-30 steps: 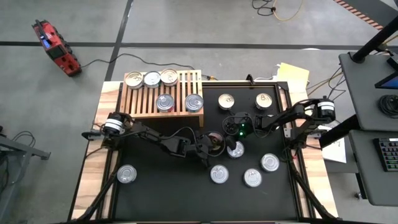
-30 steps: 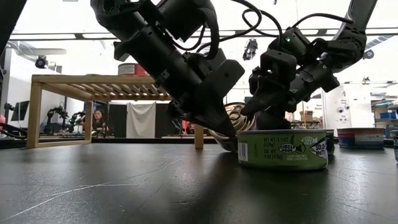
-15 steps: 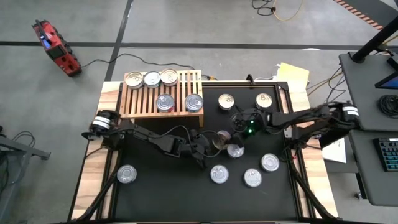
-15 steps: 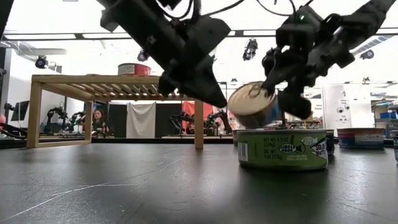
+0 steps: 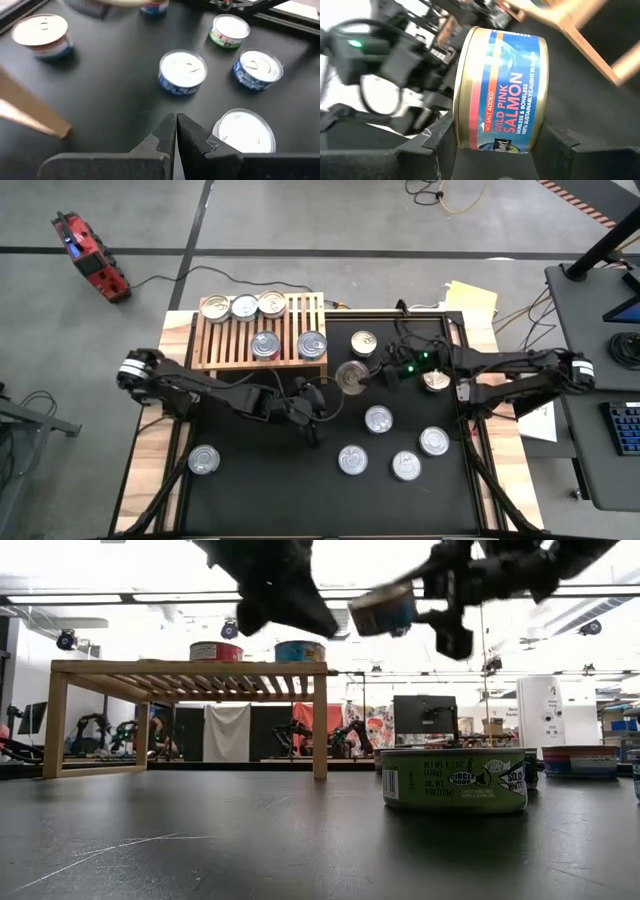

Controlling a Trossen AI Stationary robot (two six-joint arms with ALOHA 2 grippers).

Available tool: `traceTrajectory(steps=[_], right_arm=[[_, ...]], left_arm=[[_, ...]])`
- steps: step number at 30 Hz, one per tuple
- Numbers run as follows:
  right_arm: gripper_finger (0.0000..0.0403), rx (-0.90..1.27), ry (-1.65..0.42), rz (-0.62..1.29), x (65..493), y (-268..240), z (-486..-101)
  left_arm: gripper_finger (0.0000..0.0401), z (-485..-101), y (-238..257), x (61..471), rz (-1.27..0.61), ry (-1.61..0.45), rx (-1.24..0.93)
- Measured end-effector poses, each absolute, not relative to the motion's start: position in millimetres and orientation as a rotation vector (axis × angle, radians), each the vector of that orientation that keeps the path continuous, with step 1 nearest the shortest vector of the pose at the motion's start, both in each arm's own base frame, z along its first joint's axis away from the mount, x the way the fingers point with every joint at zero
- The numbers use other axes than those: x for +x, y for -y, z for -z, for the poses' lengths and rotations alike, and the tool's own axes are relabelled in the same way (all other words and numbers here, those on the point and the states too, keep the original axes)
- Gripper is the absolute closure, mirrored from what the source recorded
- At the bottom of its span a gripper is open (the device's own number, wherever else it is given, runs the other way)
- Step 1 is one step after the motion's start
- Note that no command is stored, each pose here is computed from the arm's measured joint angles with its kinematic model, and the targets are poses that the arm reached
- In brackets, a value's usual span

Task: Stack canned seafood by type on shelf
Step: Stack the blue pink tuna can on top of the other blue pink tuna can on the shelf

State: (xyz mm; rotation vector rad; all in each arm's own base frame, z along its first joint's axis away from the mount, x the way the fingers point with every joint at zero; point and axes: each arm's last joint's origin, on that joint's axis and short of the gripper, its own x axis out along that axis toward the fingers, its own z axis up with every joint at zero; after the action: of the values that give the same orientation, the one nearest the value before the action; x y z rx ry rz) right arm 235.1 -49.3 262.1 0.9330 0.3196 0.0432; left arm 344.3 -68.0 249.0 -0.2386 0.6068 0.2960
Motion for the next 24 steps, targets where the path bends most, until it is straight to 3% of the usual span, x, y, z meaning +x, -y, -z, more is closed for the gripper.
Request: traceTrajectory(steps=[14, 24], right_arm=[[0.0211, 0.879, -0.310, -0.059, 293.5, 85.9, -325.9], [0.0211, 0.933, -0.317, -0.068, 347.6, 129.5, -328.8]], left_arm=[[0.0401, -334.6, 46.3, 288.5, -0.340, -0.374, -0.216], [0.0401, -371.1, 19.0, 242.5, -0.399, -0.297, -0.208]])
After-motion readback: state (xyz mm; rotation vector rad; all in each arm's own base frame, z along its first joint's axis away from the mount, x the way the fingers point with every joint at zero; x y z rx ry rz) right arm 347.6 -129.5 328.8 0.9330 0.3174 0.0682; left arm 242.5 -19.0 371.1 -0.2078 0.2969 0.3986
